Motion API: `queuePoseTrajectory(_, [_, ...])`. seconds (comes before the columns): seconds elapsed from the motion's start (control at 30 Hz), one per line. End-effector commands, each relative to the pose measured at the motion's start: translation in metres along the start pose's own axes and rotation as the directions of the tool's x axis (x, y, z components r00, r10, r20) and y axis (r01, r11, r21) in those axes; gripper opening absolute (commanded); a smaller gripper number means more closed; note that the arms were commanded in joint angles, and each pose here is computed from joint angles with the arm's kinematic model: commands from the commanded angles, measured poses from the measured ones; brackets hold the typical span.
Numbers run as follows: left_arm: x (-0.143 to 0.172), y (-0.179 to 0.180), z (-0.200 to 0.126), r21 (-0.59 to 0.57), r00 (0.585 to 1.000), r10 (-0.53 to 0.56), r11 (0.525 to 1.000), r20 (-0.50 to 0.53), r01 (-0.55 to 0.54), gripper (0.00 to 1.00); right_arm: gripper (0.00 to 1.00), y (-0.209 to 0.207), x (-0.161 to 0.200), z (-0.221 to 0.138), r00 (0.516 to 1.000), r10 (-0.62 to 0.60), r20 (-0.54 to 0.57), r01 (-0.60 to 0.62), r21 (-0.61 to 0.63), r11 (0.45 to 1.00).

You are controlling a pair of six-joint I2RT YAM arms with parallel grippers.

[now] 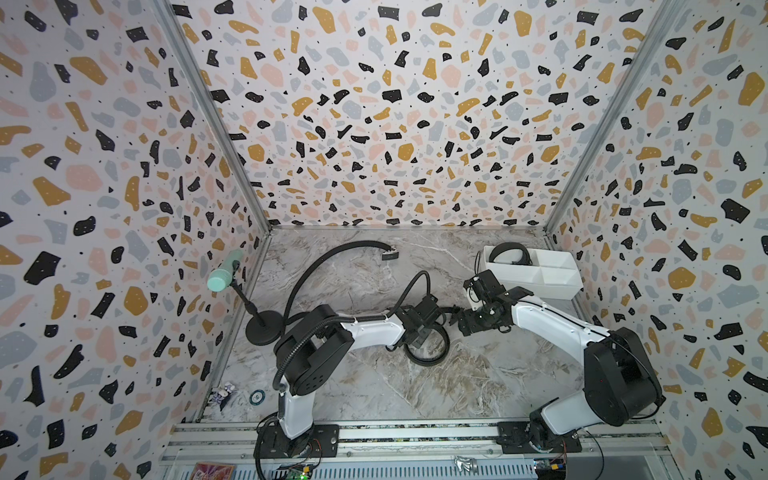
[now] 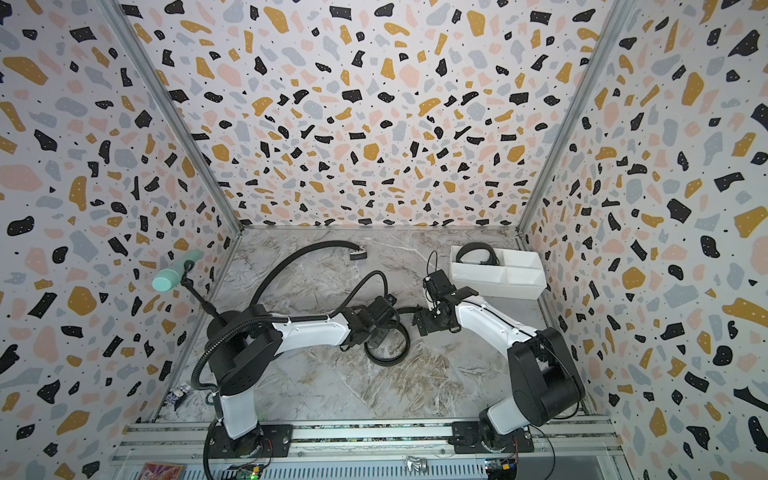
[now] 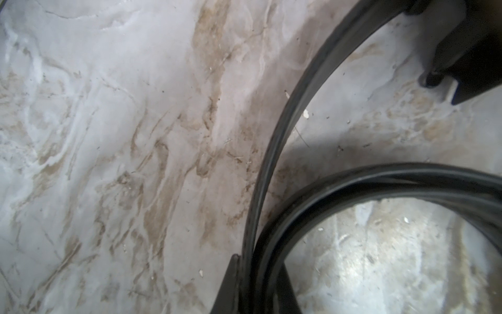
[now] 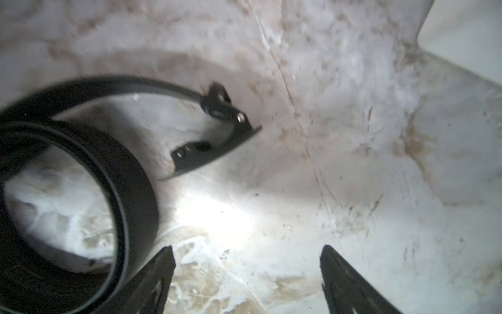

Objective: Place the belts into the storage roll
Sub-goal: Roll the belt at the center of the board.

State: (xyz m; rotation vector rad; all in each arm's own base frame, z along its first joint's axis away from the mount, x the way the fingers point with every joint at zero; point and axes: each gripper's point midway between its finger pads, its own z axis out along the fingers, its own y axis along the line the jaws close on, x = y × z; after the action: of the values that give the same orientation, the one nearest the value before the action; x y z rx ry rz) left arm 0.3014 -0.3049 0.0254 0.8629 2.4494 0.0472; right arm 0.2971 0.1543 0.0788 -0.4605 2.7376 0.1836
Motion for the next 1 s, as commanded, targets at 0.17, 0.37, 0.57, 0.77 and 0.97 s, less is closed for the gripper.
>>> queuePoseTrajectory(0.17, [0.012,0.010,0.003,-0.041,0.999,0.025,0.999,-0.049,-0.027,0.00,0.86,0.005,-0.047,0.025,0.997,0.047,0.055,-0.044,-0.046,0.998])
queuePoseTrajectory(0.37, [0.012,0.016,0.002,-0.067,0.998,0.025,0.997,-0.049,-0.028,0.00,0.83,-0.026,-0.022,0.041,0.997,0.063,-0.034,-0.059,0.097,0.993])
queuePoseTrajectory(0.57, [0.013,0.023,0.007,-0.082,0.998,0.024,0.996,-0.062,-0.029,0.00,0.80,-0.033,0.008,0.025,0.994,0.084,-0.063,-0.077,0.106,0.991])
queuePoseTrajectory(0.77, [0.008,0.024,0.009,-0.085,0.998,0.030,0.996,-0.062,-0.035,0.00,0.81,-0.032,0.003,0.019,0.997,0.059,-0.054,-0.053,0.097,0.994])
queuePoseTrajectory(0.97, [0.010,0.024,0.009,-0.085,0.997,0.030,0.996,-0.066,-0.035,0.00,0.83,-0.013,-0.026,0.018,1.000,0.025,0.006,-0.025,0.020,1.000])
